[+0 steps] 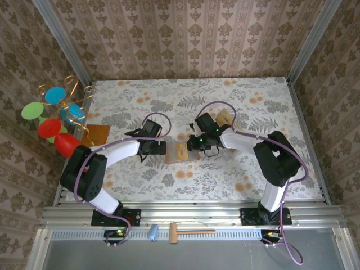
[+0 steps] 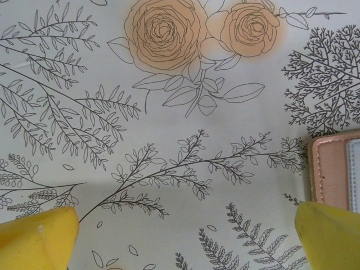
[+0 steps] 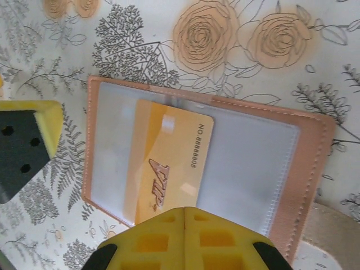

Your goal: Put the credit cards into the card holder

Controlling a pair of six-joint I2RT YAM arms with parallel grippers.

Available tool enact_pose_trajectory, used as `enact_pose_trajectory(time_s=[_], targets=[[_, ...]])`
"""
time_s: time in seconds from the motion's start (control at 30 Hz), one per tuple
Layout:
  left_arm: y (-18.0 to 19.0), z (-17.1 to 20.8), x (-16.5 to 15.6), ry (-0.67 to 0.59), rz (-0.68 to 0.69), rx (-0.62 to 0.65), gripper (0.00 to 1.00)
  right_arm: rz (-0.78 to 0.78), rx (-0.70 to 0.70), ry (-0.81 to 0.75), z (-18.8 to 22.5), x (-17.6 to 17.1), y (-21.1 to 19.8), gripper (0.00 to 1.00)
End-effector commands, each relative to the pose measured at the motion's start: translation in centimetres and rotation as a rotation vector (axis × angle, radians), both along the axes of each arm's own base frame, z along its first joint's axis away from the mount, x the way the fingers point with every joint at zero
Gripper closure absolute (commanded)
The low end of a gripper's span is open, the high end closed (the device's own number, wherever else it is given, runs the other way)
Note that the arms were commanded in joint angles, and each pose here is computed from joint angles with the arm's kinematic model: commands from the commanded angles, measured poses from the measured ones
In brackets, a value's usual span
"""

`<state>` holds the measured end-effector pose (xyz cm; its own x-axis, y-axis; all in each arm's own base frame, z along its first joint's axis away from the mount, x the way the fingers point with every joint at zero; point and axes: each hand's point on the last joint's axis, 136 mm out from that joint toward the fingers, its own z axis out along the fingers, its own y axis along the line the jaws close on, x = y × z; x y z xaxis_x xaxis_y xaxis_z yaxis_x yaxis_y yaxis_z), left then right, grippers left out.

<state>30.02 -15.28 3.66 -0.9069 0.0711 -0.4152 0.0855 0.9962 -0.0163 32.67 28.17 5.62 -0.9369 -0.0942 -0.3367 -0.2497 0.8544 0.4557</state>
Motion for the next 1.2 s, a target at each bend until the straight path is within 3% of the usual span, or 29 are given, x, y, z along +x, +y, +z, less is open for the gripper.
enact_pose_trajectory(time_s=[0.0, 0.3, 1.17], targets=[[0.6, 0.2, -0.3, 0.008, -0.001, 0.035, 0.0, 0.018, -0.107, 0.014, -1.5, -0.2, -0.7, 0.99], [0.8, -0.2, -0.3, 0.022, -0.038, 0.113, 0.0, 0.038, -0.152, 0.024, -2.5, 0.0, 0.6, 1.0], [-0.3, -2.0, -0.5, 0.061, -0.064, 0.124, 0.0, 0.041, -0.151, 0.047, -3.9, -0.5, 1.2, 1.0]])
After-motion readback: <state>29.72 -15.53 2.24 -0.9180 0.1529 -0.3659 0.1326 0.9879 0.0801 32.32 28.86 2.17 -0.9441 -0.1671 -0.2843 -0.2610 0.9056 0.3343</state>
